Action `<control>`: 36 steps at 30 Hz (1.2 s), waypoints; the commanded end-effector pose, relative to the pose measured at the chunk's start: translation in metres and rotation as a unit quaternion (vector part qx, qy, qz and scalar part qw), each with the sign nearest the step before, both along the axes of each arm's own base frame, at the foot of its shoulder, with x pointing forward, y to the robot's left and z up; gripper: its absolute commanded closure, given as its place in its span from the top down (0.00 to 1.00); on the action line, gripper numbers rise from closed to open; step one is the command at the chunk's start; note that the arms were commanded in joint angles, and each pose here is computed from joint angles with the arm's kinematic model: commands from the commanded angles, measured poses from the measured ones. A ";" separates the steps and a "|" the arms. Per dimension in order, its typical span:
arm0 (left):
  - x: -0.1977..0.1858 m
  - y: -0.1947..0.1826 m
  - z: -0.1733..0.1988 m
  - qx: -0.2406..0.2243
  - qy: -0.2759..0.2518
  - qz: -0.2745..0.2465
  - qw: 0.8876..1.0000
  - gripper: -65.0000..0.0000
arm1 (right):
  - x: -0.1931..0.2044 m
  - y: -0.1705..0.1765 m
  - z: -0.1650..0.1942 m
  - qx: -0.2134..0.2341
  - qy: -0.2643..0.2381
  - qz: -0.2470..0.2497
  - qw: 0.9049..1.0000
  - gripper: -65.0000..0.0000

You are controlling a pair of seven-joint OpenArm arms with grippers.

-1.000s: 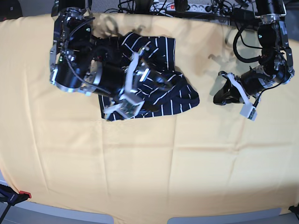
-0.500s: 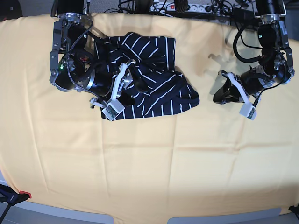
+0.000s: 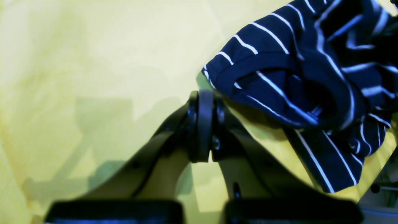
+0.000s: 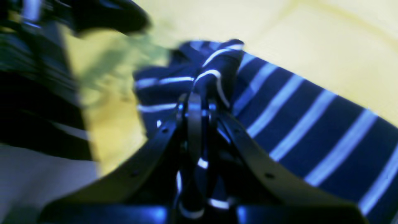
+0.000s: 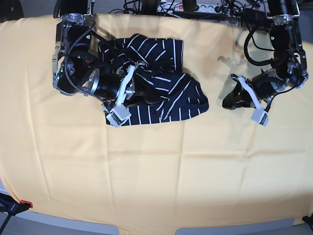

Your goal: Fold the T-shirt properly

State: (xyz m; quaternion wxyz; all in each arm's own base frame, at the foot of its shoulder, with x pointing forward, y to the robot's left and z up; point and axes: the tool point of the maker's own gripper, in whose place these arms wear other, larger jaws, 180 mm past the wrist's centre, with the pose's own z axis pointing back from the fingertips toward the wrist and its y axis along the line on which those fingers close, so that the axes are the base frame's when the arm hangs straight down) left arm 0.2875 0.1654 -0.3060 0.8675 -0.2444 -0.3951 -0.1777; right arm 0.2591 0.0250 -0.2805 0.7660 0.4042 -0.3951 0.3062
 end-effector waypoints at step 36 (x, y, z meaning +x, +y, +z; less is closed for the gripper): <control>-0.028 -0.035 0.066 -0.060 -0.070 -0.171 0.981 0.00 | -0.033 0.040 0.095 0.111 -0.079 0.168 0.976 0.15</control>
